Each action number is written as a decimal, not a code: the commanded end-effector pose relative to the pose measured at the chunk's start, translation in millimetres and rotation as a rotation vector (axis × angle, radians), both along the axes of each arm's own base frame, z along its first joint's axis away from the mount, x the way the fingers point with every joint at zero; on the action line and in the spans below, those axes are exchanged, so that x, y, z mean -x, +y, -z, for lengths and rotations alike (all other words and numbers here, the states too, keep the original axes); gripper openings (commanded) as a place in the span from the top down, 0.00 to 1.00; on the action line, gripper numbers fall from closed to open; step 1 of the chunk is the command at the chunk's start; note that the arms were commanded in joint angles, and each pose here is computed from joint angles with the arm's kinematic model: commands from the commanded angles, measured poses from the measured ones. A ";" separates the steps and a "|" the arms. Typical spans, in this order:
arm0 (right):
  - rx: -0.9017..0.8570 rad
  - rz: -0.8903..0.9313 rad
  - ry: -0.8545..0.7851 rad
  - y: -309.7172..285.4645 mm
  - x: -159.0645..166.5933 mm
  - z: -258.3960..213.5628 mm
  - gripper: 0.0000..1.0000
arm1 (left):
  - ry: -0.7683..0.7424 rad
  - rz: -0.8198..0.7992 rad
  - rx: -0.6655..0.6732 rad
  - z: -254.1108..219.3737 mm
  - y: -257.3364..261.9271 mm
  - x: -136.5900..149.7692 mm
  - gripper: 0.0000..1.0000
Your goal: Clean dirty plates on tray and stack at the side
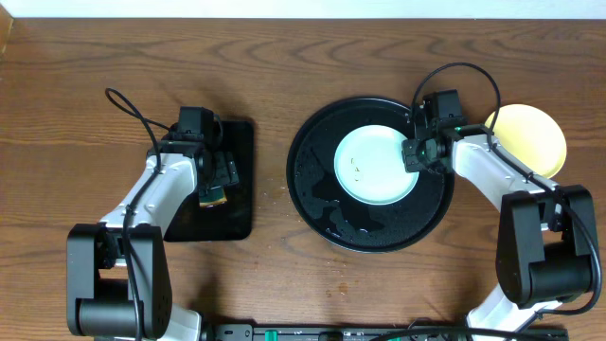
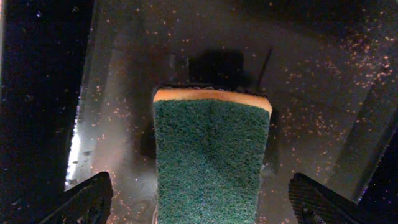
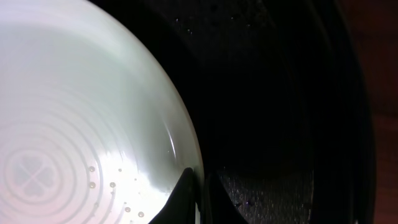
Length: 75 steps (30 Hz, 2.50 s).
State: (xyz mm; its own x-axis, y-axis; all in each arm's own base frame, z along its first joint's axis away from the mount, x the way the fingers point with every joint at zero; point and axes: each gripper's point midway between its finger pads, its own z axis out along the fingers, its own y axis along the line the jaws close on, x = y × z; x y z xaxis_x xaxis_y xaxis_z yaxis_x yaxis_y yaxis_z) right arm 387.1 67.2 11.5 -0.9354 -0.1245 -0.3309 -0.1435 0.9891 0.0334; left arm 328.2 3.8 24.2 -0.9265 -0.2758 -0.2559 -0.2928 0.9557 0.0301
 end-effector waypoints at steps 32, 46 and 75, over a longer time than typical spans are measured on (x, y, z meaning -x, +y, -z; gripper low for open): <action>-0.057 0.081 0.041 1.4 9.6 0.1 0.99 | 0.000 -0.003 -0.018 -0.4 4.2 0.0 0.10; -0.051 0.082 0.042 0.3 10.0 0.4 0.99 | 0.056 0.010 0.089 3.7 -14.0 12.9 0.10; -0.052 0.082 0.046 0.5 11.0 0.7 0.95 | 0.086 0.003 -0.022 32.7 5.6 36.2 0.48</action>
State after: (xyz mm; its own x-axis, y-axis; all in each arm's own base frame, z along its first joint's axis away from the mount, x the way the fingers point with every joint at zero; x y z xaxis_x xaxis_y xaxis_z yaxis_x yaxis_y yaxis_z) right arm 379.3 68.4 10.0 -0.9567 -0.0170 -0.2906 -0.0507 0.9928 0.1089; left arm 300.1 0.0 -2.2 -0.9450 -0.2668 -0.1893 -0.2764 0.9607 0.0255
